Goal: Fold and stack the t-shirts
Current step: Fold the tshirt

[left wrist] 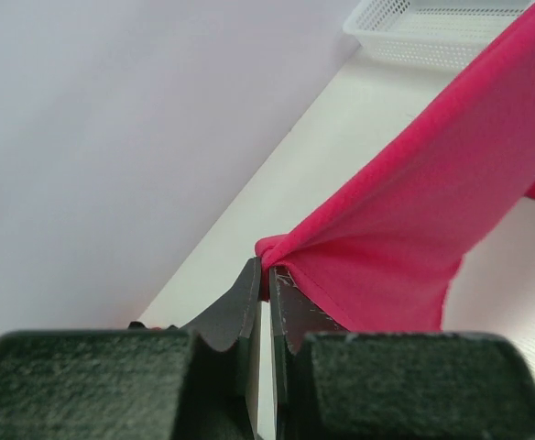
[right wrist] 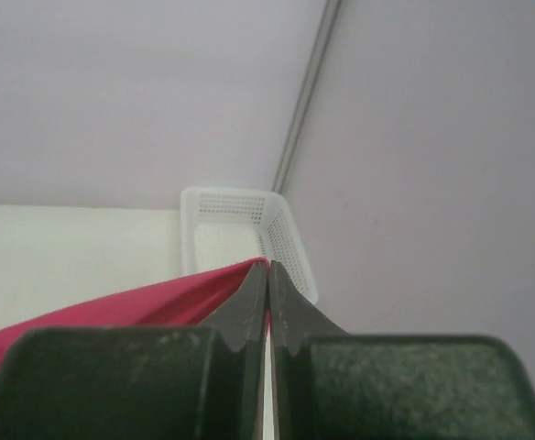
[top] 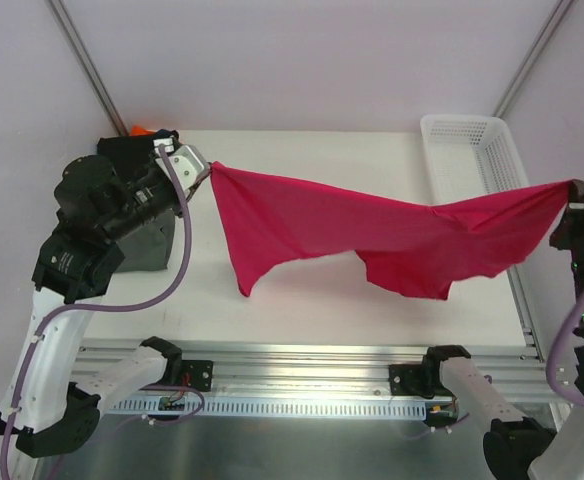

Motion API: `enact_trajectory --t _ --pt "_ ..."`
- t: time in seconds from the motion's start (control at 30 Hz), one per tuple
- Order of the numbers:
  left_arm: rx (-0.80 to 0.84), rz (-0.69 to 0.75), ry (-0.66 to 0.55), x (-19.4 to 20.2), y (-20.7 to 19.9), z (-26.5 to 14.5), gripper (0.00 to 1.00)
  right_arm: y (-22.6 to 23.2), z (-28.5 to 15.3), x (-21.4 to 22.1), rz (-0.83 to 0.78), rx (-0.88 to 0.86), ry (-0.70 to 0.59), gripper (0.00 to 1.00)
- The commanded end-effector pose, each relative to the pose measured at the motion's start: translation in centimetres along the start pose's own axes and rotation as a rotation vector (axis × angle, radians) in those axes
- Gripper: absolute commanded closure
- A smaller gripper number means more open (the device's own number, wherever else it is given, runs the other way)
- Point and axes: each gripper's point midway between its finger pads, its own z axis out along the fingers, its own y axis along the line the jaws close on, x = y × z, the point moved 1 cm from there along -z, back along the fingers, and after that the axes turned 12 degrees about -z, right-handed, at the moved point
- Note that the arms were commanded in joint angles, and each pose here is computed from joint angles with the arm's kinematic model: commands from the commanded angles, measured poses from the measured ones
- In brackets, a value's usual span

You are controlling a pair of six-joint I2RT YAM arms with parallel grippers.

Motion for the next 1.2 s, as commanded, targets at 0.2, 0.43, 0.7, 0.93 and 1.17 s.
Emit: enact_trajectory --t 0.2,0.43,0.7,0.93,1.17 --pt "-0.025 0.023 -0.049 -3.4 1.0 -0.3 1.00 -3.2 3.7 -2.9 -0.121 0.154 -0.021 0.99" --pt "-0.064 0.074 0.172 4.2 3.8 5.6 1.00 3.0 17.6 -1.8 -0.161 -0.002 0.009 0.99" --pt "-0.085 -0.069 0.401 17.4 8.3 12.1 1.00 14.1 29.3 10.5 -0.224 -0.265 0.238 1.00" --pt "-0.189 -0.127 0.508 24.6 17.0 18.3 1.00 22.1 36.3 16.6 -0.247 -0.399 0.368 0.99" --pt "-0.204 -0.131 0.572 30.2 19.7 22.9 1.00 27.2 39.5 21.7 -0.304 -0.462 0.422 0.99"
